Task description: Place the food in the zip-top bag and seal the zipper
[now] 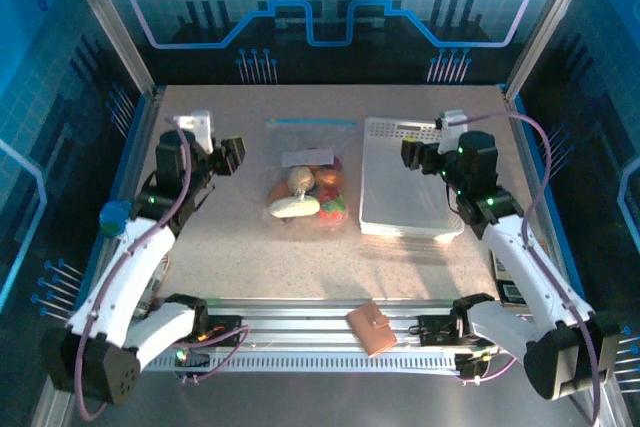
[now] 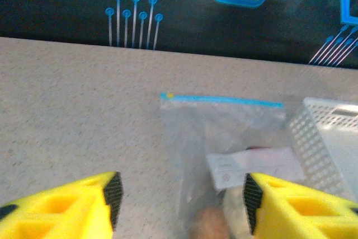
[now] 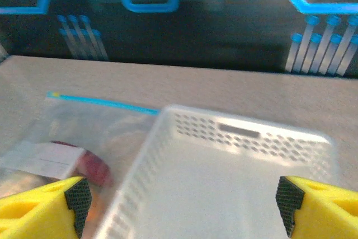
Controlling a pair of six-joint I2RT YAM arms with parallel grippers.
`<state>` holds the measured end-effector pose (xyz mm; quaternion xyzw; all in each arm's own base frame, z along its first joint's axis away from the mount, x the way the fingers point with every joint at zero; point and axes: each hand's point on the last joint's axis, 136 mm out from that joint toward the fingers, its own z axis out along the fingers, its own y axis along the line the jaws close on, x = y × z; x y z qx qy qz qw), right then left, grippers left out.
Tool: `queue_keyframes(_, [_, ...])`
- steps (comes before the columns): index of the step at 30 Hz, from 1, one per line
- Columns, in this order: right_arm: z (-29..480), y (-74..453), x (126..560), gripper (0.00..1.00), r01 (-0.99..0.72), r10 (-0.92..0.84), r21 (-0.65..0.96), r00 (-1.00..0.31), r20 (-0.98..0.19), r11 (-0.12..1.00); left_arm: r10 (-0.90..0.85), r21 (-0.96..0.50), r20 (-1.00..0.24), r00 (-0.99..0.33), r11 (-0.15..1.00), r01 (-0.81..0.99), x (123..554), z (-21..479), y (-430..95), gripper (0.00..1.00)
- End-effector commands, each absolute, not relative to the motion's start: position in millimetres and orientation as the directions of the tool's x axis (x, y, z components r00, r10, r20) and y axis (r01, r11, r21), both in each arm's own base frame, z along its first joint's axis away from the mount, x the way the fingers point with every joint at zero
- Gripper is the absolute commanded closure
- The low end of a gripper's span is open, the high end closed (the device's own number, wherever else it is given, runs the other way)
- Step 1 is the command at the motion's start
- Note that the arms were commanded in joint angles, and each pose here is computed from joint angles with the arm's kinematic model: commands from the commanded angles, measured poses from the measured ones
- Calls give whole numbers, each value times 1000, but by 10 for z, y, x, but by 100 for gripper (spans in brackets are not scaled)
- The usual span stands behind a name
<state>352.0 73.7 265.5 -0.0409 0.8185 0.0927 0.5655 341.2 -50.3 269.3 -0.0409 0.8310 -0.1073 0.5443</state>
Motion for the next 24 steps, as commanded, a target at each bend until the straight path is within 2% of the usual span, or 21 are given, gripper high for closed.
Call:
queue_keyframes(1, [2525, 378, 3464, 9, -18, 100, 111, -318, -943, 994, -224, -227, -926, -303, 974, -26, 3281, 2587, -308, 25])
queue_keyframes(3, [2472, 269, 3428, 8, 16, 113, 114, -311, -944, 993, -228, -215, -936, -266, 974, -77, 3201, 2533, -187, 16])
queue_keyframes(5, [2449, 194, 3416, 8, 37, 112, 106, -317, -942, 994, -231, -200, -940, -251, 969, -142, 3144, 2518, -45, 1])
queue_keyframes(13, [2328, 95, 3417, 6, 64, 128, 113, -334, -934, 992, -97, -32, -972, -213, 957, -288, 3267, 2240, 290, 1])
queue_keyframes(24, [2430, 51, 3452, 3, 75, 142, 125, -315, -938, 989, -118, -68, -982, -151, 951, -303, 3543, 1438, 327, 1])
